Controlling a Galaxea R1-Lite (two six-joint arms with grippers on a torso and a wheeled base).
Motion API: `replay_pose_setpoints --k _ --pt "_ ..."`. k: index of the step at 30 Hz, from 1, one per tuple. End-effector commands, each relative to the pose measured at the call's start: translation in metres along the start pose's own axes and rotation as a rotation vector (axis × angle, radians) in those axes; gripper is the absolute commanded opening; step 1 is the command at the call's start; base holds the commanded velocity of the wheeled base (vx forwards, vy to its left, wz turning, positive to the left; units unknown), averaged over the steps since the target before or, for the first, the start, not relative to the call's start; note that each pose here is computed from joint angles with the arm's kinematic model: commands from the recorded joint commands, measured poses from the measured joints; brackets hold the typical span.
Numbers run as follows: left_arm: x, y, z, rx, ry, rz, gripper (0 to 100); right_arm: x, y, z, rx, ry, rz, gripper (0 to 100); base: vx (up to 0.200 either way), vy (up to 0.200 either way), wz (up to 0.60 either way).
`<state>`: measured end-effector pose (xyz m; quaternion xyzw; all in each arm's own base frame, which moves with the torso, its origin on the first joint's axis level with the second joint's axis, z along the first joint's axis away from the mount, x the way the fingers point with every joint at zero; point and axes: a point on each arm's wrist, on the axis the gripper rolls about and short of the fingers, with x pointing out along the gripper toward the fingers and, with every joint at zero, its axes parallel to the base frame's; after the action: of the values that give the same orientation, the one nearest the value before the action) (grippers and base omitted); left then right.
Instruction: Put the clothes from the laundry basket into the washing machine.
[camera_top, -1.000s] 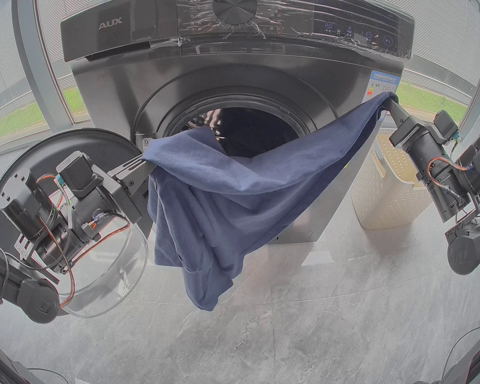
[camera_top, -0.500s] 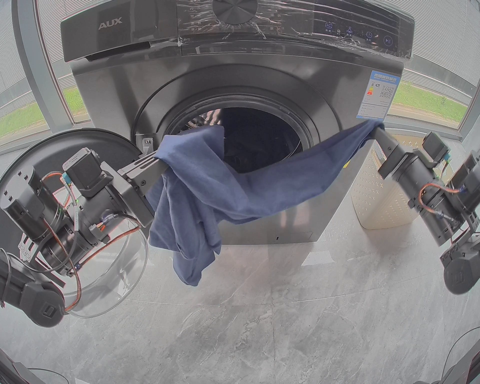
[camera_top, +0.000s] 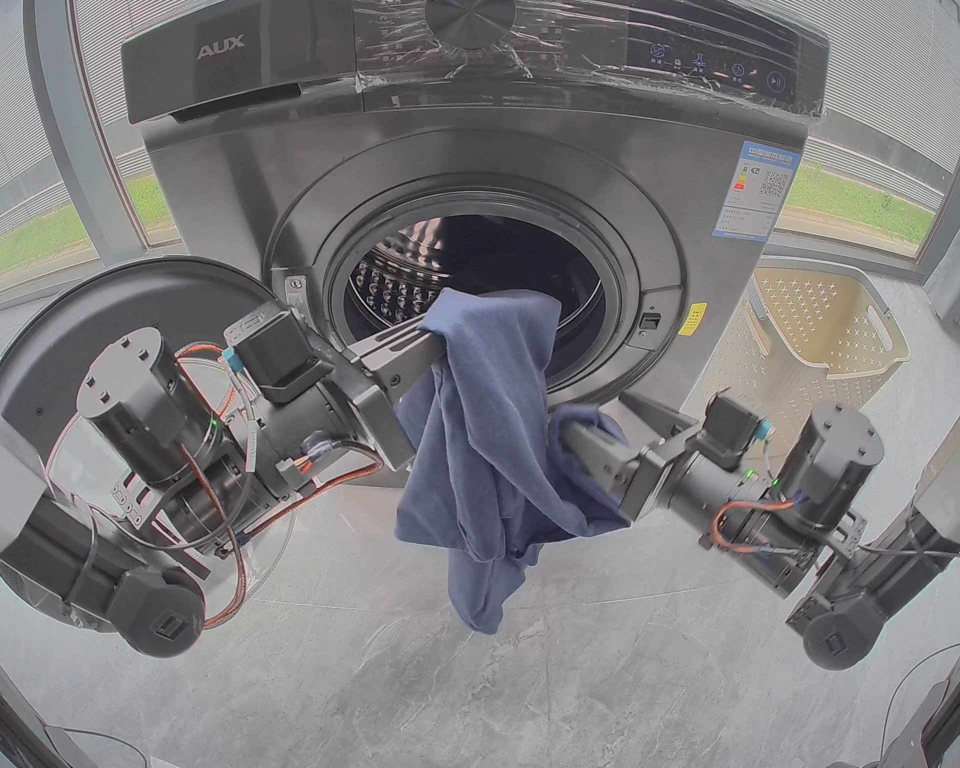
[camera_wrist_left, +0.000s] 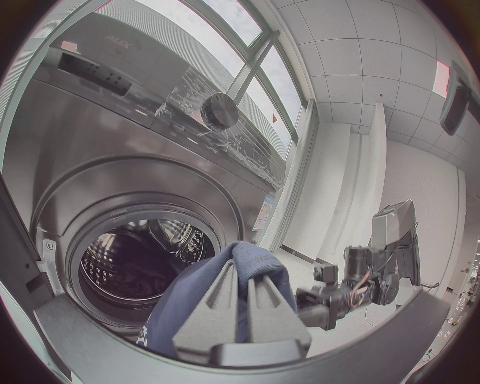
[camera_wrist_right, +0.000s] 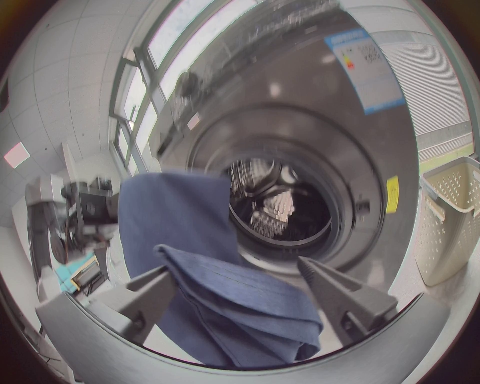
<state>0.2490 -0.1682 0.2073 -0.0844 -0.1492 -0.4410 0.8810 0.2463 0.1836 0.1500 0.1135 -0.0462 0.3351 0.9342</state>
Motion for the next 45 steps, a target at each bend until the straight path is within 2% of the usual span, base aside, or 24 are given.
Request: replay_pose_setpoints --k 1,6,8,9,12,20,22,25,31,34,37,39,40,43,45 --pt "0.004 0.000 -0.004 -0.005 -0.001 0.003 0 -0.002 -0.002 -0.054 -0.028 0.206 -0.008 100 0.000 0.000 0.00" --pt "0.008 0.002 0.000 0.001 -0.023 0.005 0 -0.007 -0.008 -0.085 -0.040 0.326 -0.026 100 0.000 0.000 0.00" --pt "0.008 0.002 0.000 0.002 -0.026 0.004 0 -0.010 -0.009 -0.092 -0.040 0.350 -0.031 100 0.000 0.000 0.00" --pt "0.008 0.002 0.001 0.003 -0.029 0.004 0 -0.016 -0.011 -0.105 -0.038 0.404 -0.040 100 0.000 0.000 0.00" --pt "0.008 0.002 0.001 0.002 -0.029 0.004 0 -0.017 -0.013 -0.112 -0.036 0.421 -0.042 100 0.000 0.000 0.00" --pt "0.007 0.001 0.002 0.001 -0.027 0.001 0 0.019 0.004 -0.087 -0.037 0.221 0.036 100 0.000 0.000 0.00" --pt "0.006 0.000 0.001 0.000 -0.026 0.001 0 0.036 0.010 -0.076 -0.038 0.144 0.060 100 0.000 0.000 0.00" --pt "0.007 -0.002 0.002 0.000 -0.030 -0.005 0 0.051 0.014 -0.070 -0.039 0.089 0.078 100 0.000 0.000 0.00" --pt "0.006 -0.011 0.009 0.001 -0.063 -0.036 0 0.080 0.006 -0.087 -0.043 0.064 0.067 100 0.000 0.000 0.00" --pt "0.006 -0.018 0.013 -0.012 -0.072 -0.056 0 0.091 0.003 -0.095 -0.044 0.056 0.064 100 0.000 0.000 0.00" --pt "0.002 -0.031 0.019 -0.076 -0.082 -0.096 0 0.106 0.002 -0.104 -0.046 0.030 0.077 100 0.000 0.000 0.00" --pt "0.000 -0.034 0.021 -0.097 -0.084 -0.103 0 0.112 0.002 -0.107 -0.046 0.015 0.084 100 0.000 0.000 0.00" --pt "0.000 -0.033 0.022 -0.099 -0.087 -0.102 0 0.114 0.002 -0.108 -0.046 0.008 0.084 0 0.000 0.000 0.00" --pt "0.000 -0.030 0.021 -0.096 -0.084 -0.087 0 0.116 0.002 -0.106 -0.045 -0.012 0.084 0 0.000 0.000 0.00" --pt "-0.001 -0.023 0.018 -0.093 -0.074 -0.062 0 0.114 0.001 -0.101 -0.046 -0.024 0.081 0 0.000 0.000 0.00"
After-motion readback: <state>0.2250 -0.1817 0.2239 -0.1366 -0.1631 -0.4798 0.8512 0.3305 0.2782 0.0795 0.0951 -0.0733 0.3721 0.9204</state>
